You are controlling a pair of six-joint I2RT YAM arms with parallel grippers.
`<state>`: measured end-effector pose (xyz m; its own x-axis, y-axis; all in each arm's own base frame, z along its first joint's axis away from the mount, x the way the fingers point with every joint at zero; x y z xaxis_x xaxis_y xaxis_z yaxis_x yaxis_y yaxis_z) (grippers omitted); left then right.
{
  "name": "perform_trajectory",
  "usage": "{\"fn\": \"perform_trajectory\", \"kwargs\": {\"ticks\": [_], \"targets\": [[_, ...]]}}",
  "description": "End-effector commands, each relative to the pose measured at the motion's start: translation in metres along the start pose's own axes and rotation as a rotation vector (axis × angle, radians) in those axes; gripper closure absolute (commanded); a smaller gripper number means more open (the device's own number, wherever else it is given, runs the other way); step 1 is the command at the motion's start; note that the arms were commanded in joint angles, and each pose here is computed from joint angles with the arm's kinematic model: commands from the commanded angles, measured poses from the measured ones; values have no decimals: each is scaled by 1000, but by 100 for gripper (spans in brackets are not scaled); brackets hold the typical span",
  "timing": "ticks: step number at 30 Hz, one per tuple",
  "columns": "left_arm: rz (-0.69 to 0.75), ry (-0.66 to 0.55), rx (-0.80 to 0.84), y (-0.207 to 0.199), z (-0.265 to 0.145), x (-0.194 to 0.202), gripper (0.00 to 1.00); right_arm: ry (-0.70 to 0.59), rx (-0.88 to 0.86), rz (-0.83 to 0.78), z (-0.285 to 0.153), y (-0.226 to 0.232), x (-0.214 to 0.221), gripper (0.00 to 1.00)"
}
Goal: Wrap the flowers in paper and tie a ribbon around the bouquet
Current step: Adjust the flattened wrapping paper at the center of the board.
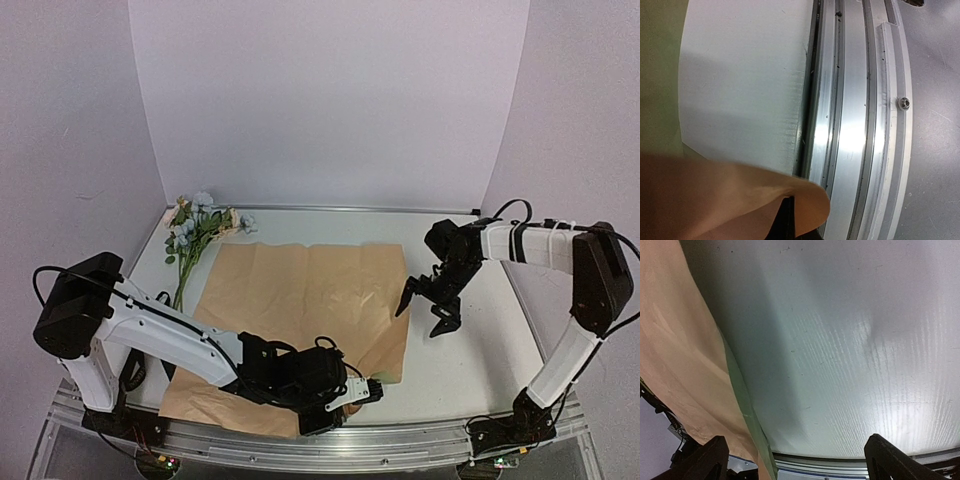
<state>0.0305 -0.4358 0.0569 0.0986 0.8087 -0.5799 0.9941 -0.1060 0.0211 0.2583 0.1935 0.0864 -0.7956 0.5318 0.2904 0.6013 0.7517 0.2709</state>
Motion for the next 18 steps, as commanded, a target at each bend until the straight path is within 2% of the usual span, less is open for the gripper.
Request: {"fn": "perform_trajectory", "kwargs": {"ticks": [1,5,8,10,12,18], "targets": [[11,-21,-20,2,-12,-1,100,1,-91,40,10,28,-5,17],[7,-23,-44,4,-16,2,100,0,-92,49,19,26,-3,45],[4,-24,-74,8,-20,6,100,-13,-71,62,23,16,-4,78],[6,-23,-94,10,-23,8,100,-23,-67,67,25,12,-4,94],[8,-20,-102,11,-25,10,100,-38,-64,75,27,8,-6,100],[10,7,-164,21,-26,16,100,-147,-51,76,23,-10,-14,100]]}}
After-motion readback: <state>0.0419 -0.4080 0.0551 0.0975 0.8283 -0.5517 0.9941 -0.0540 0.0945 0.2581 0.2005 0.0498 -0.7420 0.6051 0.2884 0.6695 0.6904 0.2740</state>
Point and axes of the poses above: each gripper's point midway between its finger pads, its own z axis out along the fingers, its own y axis along the line the jaws close on, x = y × z, the point moved 2 cm from there along -z, back along the fingers, and after that the axes turned 13 degrees about z, right-handed, at the moved point
